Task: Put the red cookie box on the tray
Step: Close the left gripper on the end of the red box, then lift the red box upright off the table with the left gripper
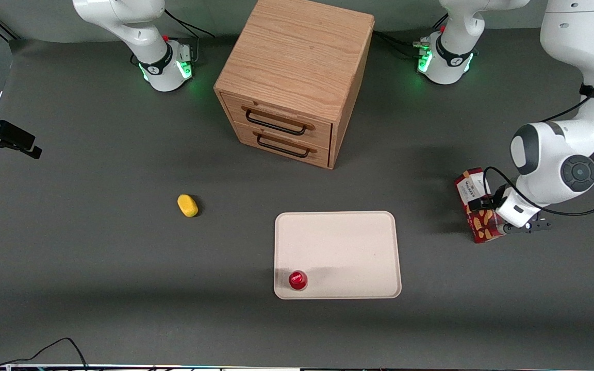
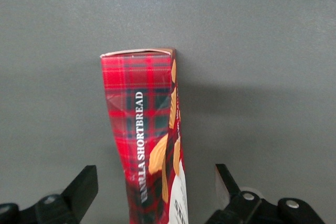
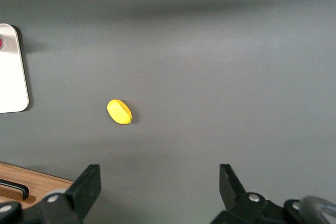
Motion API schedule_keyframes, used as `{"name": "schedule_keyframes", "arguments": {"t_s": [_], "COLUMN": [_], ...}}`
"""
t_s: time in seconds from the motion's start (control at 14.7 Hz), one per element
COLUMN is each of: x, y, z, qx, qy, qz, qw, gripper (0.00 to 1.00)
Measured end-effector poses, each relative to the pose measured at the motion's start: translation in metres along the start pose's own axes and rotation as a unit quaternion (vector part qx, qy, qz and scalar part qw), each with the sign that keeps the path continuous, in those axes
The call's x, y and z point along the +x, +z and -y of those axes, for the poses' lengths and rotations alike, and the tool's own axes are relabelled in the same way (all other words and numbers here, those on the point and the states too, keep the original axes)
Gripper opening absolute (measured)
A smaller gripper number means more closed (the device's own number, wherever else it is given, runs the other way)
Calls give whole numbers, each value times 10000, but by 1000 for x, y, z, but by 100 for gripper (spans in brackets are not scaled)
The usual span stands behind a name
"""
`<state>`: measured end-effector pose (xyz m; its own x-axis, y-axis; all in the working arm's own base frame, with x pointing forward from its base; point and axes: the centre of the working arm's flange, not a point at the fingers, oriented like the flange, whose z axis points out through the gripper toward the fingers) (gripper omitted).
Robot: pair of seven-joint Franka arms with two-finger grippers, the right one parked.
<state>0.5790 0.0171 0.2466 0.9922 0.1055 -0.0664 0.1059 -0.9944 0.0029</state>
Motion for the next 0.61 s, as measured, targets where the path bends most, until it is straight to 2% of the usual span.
{"name": "schedule_keyframes", "arguments": {"t_s": [0.41,0.54,0.61], "x": [-3,-3,-3], "y": [9,9,7], "z": [0,-1,-3], "qx": [-39,-49,-59], "qy": [-47,-48,-41], "qz": [-32,-25,-3], "qw": [10000,10000,10000], "gripper": [30,12,7]}}
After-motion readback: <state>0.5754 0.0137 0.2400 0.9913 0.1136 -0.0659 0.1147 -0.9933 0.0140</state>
